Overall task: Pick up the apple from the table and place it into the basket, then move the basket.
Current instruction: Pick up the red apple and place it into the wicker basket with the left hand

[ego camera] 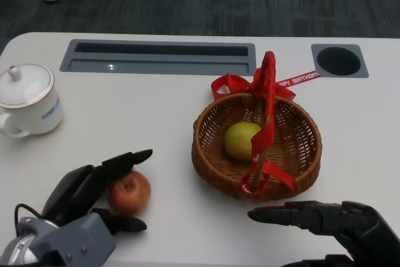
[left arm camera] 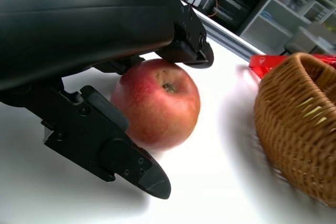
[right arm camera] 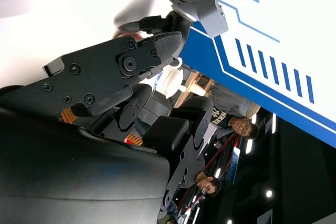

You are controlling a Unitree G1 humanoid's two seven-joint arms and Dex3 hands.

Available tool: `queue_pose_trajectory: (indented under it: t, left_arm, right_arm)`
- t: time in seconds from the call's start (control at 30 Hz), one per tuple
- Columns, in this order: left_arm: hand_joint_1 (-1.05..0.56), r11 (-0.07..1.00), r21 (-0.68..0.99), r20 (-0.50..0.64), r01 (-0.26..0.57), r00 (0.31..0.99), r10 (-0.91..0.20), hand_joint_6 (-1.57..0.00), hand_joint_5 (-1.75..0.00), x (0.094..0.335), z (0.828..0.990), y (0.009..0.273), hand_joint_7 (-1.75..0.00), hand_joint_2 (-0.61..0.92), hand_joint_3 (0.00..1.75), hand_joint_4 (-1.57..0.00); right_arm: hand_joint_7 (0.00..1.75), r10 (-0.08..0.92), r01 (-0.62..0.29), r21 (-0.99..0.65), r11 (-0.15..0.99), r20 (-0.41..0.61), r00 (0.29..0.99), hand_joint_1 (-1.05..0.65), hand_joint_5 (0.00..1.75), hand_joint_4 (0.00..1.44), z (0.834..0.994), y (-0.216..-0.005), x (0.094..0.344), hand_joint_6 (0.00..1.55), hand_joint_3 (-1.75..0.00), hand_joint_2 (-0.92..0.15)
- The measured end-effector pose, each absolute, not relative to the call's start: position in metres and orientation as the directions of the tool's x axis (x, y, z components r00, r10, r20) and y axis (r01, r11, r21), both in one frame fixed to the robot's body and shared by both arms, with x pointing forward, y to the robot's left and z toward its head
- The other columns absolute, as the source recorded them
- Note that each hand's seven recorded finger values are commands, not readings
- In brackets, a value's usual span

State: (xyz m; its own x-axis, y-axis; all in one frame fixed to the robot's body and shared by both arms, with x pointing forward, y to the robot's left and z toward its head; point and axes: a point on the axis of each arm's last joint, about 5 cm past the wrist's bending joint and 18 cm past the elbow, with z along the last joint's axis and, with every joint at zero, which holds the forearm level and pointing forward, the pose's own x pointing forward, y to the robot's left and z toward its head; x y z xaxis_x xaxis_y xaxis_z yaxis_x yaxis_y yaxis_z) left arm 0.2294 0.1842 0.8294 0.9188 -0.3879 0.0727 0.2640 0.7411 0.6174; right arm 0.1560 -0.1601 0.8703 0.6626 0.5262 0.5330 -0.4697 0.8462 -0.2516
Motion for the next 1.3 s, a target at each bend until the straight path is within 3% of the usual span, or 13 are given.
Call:
queue_pose_trajectory:
  t: [0.07, 0.17, 0.53, 0.7, 1.0, 1.3]
  left_arm:
    - [-0.12, 0.764, 0.597, 0.088, 0.245, 0.926, -0.366, -1.07, -0.1, 0.229, 0.829, 0.183, -0.08, 0.72, 0.01, -1.23]
    - [-0.08, 0.775, 0.589, 0.101, 0.229, 0.931, -0.352, -1.15, -0.07, 0.229, 0.828, 0.182, -0.07, 0.76, 0.01, -1.29]
    - [-0.07, 0.791, 0.574, 0.119, 0.213, 0.934, -0.337, -1.15, -0.03, 0.228, 0.828, 0.182, -0.02, 0.78, 0.0, -1.3]
    - [-0.13, 0.836, 0.518, 0.196, 0.181, 0.926, -0.322, -1.15, -0.02, 0.221, 0.832, 0.182, -0.01, 0.78, 0.0, -1.29]
    - [-0.15, 0.895, 0.428, 0.425, 0.124, 0.846, -0.321, -1.16, -0.02, 0.217, 0.868, 0.178, -0.01, 0.77, 0.0, -1.31]
    - [-0.13, 0.913, 0.395, 0.52, 0.106, 0.793, -0.317, -1.17, -0.01, 0.212, 0.906, 0.163, -0.01, 0.77, 0.0, -1.32]
  right_arm:
    - [0.0, 0.525, -0.469, -0.25, 0.847, 0.534, 0.663, -0.45, 0.0, 0.86, 0.87, -0.16, 0.156, 0.79, 0.0, -0.82]
    - [0.0, 0.525, -0.47, -0.249, 0.847, 0.535, 0.663, -0.45, 0.0, 0.85, 0.87, -0.16, 0.156, 0.79, 0.0, -0.82]
    - [0.0, 0.524, -0.472, -0.245, 0.847, 0.535, 0.663, -0.45, 0.0, 0.86, 0.87, -0.159, 0.156, 0.79, 0.0, -0.82]
    - [0.0, 0.52, -0.471, -0.239, 0.849, 0.534, 0.666, -0.45, 0.0, 0.87, 0.869, -0.159, 0.155, 0.79, 0.0, -0.82]
    - [0.0, 0.518, -0.475, -0.23, 0.85, 0.534, 0.668, -0.44, 0.0, 0.86, 0.868, -0.158, 0.155, 0.79, 0.0, -0.83]
    - [0.0, 0.519, -0.476, -0.228, 0.849, 0.532, 0.669, -0.44, 0.0, 0.87, 0.867, -0.158, 0.154, 0.8, 0.0, -0.83]
